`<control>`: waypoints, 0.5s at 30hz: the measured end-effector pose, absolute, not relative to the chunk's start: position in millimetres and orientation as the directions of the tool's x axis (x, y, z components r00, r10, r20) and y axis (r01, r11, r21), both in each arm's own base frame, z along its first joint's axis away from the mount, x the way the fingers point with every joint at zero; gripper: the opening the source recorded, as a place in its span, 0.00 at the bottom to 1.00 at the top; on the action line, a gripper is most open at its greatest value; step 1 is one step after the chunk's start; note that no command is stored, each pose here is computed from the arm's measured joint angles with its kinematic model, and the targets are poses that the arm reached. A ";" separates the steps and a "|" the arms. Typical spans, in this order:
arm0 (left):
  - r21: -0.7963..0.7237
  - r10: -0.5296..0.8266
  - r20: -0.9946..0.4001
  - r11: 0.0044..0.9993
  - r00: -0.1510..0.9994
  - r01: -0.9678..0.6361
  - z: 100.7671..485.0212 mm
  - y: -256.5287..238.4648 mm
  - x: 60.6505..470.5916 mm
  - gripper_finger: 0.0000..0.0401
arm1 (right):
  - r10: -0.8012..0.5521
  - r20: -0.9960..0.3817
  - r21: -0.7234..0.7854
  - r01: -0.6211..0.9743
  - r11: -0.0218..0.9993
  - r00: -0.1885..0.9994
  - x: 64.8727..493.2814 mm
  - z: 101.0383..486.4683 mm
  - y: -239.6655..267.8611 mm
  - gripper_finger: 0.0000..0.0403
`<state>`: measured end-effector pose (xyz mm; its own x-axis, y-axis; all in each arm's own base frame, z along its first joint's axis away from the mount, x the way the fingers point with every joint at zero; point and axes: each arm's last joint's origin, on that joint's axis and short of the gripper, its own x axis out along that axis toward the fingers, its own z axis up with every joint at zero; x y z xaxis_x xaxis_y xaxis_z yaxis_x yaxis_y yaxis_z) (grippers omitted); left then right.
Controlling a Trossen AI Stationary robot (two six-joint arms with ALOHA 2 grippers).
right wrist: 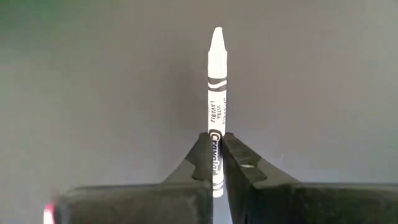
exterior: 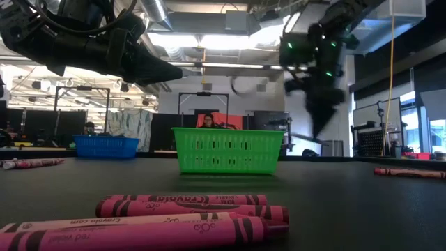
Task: Sort crayons
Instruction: Put the white crayon into the black bin
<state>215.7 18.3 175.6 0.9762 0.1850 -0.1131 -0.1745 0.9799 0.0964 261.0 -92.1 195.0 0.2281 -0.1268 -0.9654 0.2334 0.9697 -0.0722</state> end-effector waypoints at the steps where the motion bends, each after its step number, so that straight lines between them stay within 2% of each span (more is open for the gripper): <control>1: 0.096 0.185 -0.113 0.980 0.976 -0.174 175.6 18.3 215.7 0.22 | -0.146 -0.948 -0.078 0.238 0.968 0.284 267.4 200.0 -94.3 0.03; 7: 0.095 0.185 -0.113 0.980 0.976 -0.175 175.6 18.3 215.7 0.22 | -0.266 -0.740 -0.110 0.279 0.954 0.618 301.0 218.2 -106.1 0.09; 15: 0.095 0.185 -0.113 0.980 0.976 -0.175 175.6 18.2 215.7 0.22 | -0.382 -0.506 -0.142 0.362 0.921 0.773 334.5 210.1 -127.5 0.08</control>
<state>215.7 18.2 175.6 0.9762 0.1848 -0.1131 -0.1746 0.9801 0.0945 334.5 -127.5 210.1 0.7735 -0.3822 -0.5056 0.3625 0.9212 -0.1418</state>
